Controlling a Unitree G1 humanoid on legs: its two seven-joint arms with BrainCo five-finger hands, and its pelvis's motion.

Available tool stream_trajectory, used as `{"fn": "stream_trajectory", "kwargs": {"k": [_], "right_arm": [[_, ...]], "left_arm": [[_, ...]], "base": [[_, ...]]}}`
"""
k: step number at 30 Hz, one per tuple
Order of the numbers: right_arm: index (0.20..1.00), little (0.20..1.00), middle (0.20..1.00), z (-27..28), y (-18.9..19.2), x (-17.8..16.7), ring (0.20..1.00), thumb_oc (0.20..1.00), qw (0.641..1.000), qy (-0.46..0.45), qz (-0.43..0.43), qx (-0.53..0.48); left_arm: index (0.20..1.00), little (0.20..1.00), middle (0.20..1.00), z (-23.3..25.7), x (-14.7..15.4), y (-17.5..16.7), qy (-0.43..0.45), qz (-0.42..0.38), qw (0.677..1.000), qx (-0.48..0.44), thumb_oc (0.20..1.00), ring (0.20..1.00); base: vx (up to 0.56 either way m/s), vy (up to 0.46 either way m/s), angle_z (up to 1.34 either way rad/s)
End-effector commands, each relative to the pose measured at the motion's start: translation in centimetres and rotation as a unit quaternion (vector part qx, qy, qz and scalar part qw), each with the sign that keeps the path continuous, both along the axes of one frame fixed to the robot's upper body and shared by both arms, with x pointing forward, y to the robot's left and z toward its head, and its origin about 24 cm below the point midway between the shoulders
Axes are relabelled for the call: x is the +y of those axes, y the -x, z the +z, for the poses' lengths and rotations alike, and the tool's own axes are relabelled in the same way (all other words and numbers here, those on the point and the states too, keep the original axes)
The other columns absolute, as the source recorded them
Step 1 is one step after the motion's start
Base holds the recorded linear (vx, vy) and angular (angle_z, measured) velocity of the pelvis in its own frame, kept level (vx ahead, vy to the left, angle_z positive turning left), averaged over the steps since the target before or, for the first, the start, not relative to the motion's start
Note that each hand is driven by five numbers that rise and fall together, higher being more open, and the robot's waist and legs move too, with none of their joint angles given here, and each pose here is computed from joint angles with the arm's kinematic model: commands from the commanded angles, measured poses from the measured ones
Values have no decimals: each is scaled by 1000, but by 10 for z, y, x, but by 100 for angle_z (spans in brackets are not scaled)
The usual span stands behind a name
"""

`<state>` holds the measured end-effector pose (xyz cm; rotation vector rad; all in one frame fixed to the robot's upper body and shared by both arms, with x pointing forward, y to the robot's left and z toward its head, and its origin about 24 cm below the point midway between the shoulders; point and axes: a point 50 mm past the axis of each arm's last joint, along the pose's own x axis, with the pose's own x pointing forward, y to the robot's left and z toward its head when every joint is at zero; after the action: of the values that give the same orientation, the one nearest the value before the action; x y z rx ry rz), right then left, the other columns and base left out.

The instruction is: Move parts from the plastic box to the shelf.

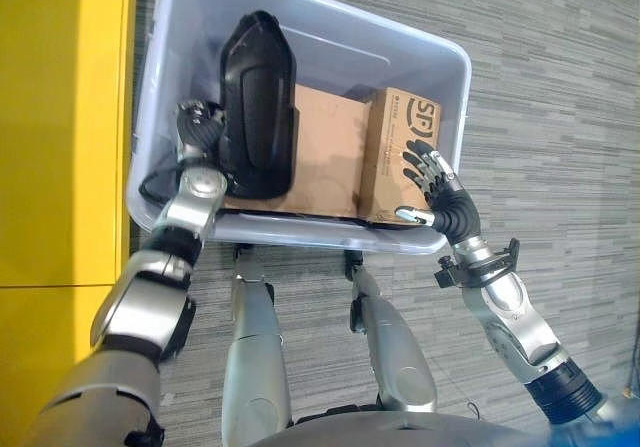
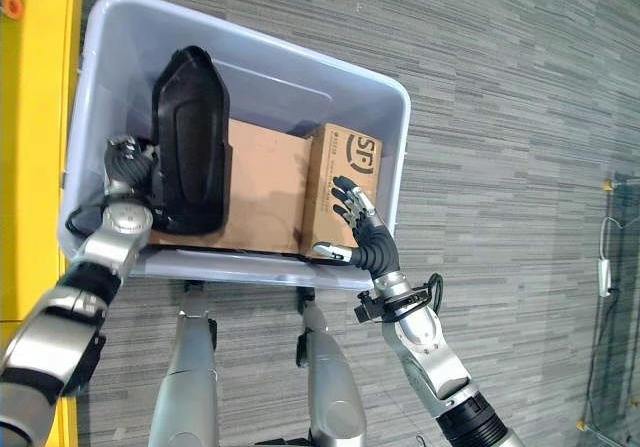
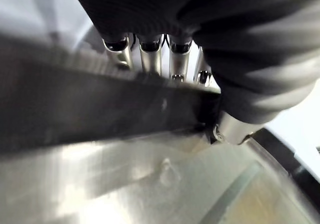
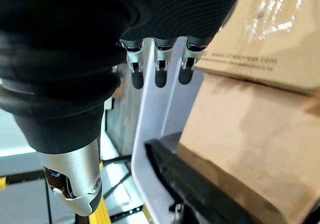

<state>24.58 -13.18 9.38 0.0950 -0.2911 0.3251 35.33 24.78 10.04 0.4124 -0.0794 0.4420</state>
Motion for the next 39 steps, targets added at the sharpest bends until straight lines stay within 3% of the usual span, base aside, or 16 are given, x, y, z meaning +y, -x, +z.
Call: {"fn": "stream_trajectory", "kwargs": {"k": [1,14,39], "right_arm": [[1000,1000,1000,29,-4,-16,1000,1000,996,3,-40,-76],[1000,1000,1000,24,-6,-27,1000,1000,996,14,-63,-66],[1000,1000,1000,19,-11,-32,1000,1000,997,15,-59,-52]], "left_arm": [[200,200,200,-11,-16,13,40,-57,997,-17,200,200],[200,200,200,-5,-38,55,123,-173,973,-86,200,200],[200,200,200,8,-25,102,211,-235,940,-132,200,200]], "base": [[0,0,0],[13,-15,3],[3,-15,-2]]}}
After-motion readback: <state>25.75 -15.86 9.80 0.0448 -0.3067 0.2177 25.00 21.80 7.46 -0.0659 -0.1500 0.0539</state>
